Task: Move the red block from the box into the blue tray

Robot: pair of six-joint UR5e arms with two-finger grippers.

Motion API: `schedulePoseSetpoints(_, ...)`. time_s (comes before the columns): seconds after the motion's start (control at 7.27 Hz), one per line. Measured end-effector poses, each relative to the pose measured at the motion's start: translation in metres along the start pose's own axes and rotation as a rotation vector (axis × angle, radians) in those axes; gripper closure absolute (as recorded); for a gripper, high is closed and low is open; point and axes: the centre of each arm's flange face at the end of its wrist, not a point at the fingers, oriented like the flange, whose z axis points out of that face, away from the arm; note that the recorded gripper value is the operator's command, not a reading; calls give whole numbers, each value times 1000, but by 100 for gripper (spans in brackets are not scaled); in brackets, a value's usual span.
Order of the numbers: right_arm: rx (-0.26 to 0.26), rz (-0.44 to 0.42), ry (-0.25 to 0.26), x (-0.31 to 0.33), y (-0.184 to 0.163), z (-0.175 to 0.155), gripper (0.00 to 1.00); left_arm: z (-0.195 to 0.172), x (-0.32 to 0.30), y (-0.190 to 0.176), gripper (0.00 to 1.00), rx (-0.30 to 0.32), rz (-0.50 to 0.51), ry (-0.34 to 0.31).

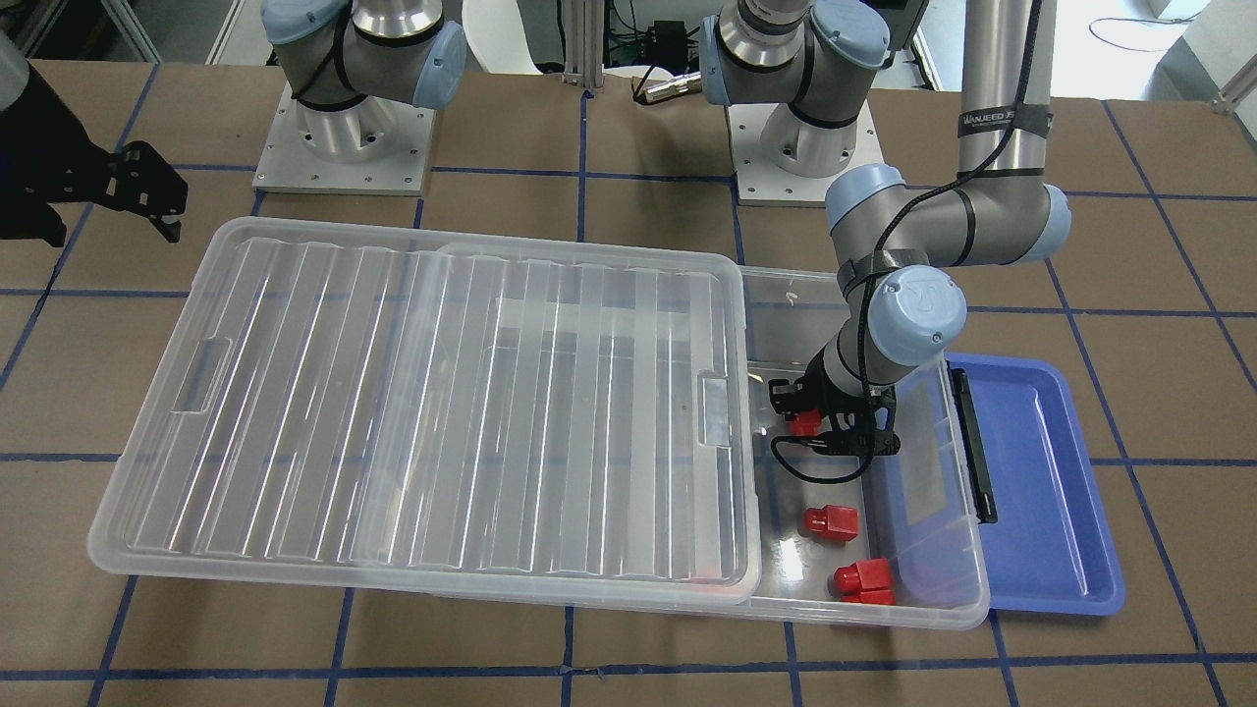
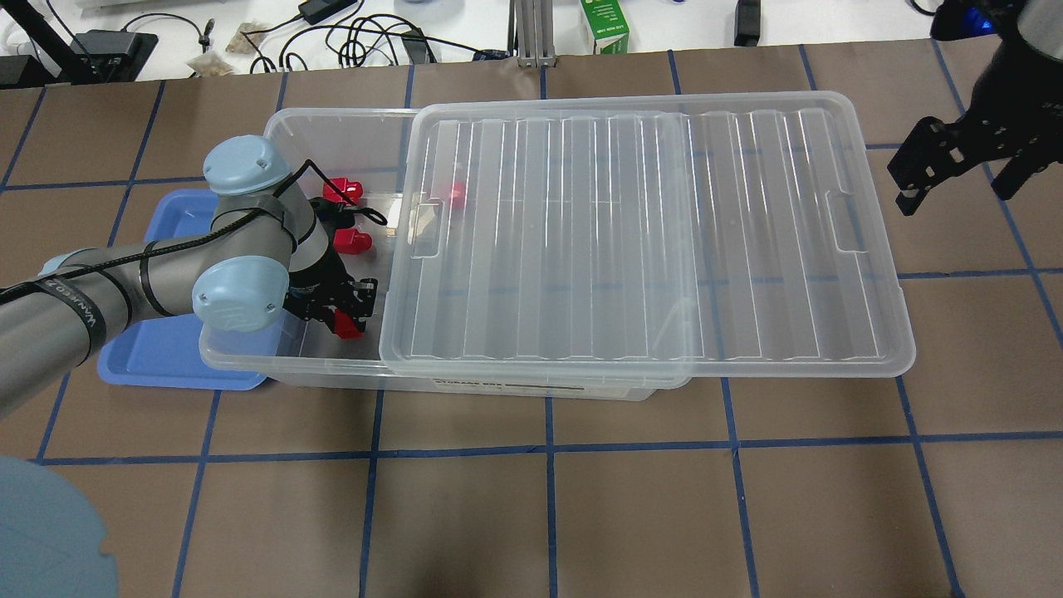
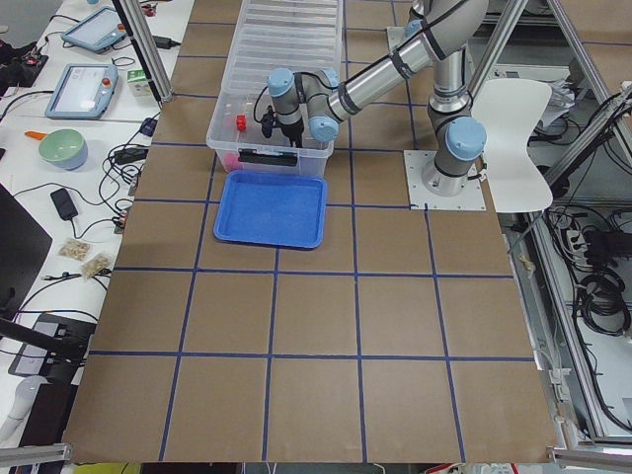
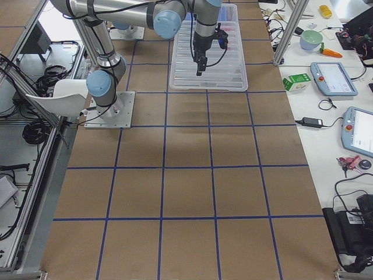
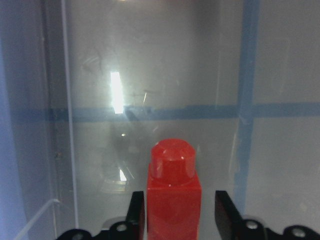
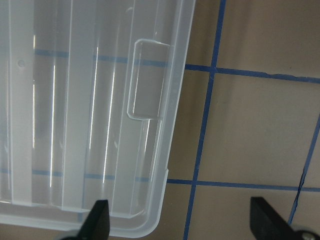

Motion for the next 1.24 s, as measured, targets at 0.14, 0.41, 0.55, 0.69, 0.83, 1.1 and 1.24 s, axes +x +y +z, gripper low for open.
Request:
schedulePoseSetpoints(0.14, 0, 0, 0, 0, 0, 0, 0, -7, 0, -2, 100, 15, -11, -4)
schedulePoseSetpoints(0.41, 0, 0, 0, 0, 0, 0, 0, -56, 2, -11, 100, 59, -12, -12)
schedulePoseSetpoints(0.55, 0, 0, 0, 0, 0, 0, 0, -96, 5, -15, 100, 50, -12, -7)
schedulePoseSetpoints(0.69, 1, 0, 0, 0, 1, 0, 0, -140, 7, -17, 100, 38, -15, -3)
schedulePoseSetpoints(0.83, 1, 0, -1, 0, 1, -1, 0, -182, 2, -17, 100, 36, -21, -3)
schedulePoseSetpoints(1.1, -1, 0, -2, -1, 1, -1, 0, -225, -44, -22, 100, 50, -15, -1)
schedulePoseSetpoints(1.24, -3, 0, -2, 0, 1, 0, 0, -228, -78, -26, 100, 50, 16, 4)
